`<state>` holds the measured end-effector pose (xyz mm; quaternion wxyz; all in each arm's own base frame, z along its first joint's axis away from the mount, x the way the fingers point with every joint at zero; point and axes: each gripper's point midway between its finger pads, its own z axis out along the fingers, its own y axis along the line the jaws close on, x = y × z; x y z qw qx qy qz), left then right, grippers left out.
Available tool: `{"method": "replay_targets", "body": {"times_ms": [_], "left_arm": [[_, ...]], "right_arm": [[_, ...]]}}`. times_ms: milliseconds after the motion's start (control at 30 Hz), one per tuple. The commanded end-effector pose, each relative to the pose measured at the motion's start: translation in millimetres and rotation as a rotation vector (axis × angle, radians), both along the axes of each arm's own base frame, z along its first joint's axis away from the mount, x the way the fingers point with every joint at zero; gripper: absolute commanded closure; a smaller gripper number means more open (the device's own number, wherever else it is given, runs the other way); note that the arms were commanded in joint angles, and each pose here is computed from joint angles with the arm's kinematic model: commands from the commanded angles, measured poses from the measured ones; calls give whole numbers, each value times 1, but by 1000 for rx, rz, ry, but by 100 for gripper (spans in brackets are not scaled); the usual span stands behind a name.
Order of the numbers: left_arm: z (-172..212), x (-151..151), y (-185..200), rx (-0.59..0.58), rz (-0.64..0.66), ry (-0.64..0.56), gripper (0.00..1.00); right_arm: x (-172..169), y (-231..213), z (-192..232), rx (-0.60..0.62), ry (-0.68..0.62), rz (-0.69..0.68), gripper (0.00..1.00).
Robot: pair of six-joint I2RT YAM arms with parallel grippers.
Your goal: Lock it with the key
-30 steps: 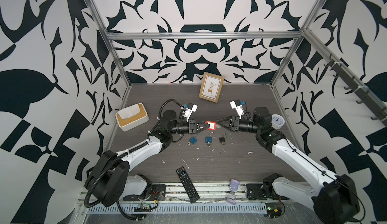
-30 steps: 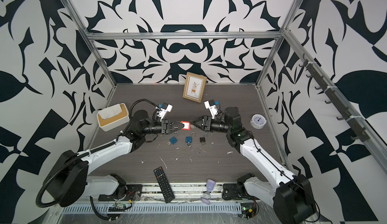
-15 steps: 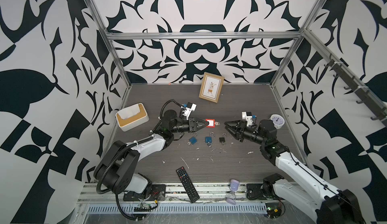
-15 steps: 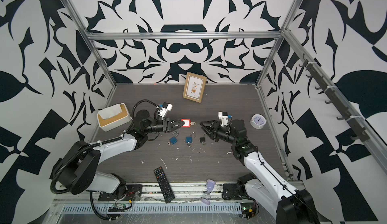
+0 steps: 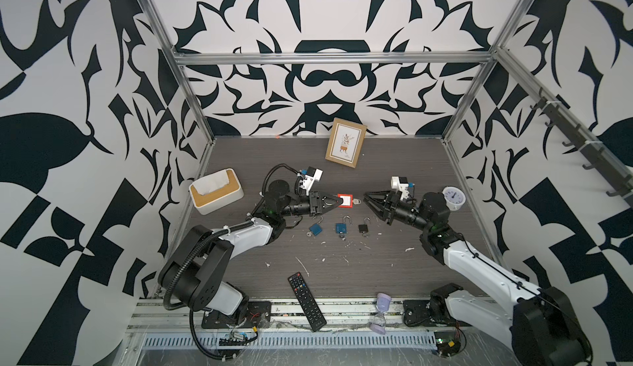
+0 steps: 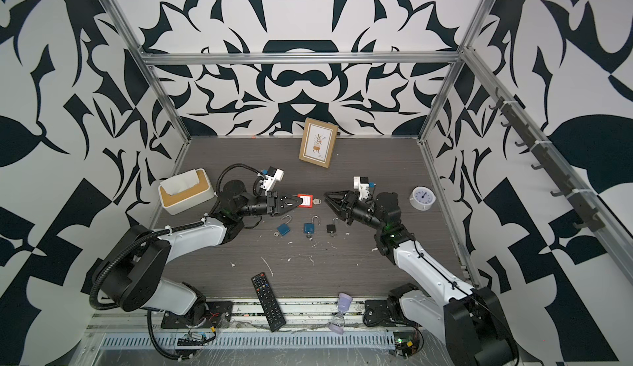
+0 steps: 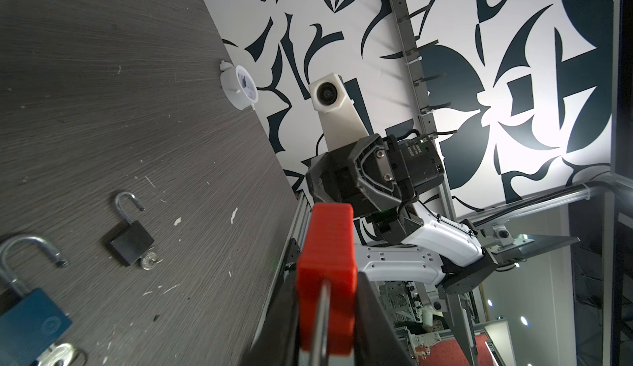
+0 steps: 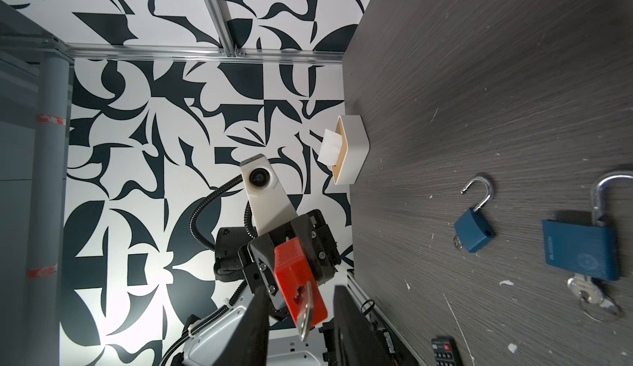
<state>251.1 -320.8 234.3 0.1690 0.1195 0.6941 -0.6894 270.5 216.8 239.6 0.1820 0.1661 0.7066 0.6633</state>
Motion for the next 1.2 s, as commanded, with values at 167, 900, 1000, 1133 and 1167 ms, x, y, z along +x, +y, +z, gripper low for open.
{"method": "replay_targets", "body": {"times_ms": [167, 900, 1000, 1133, 1167], "left_arm": [[8, -3, 0, -42, -22, -25, 100], [6, -2, -2, -39, -36, 0, 100], [10, -3, -3, -54, -48, 8, 100], [27, -5, -3, -121, -77, 40, 100], [30, -6, -3, -135, -85, 49, 100]], "right_arm": [[-5, 11, 16, 31, -93, 76, 74], [-16, 26, 17, 12, -158, 178, 91], [-19, 27, 18, -1, -204, 196, 95], [-25, 25, 28, -16, -319, 197, 98], [-28, 24, 33, -14, -358, 193, 98]]}}
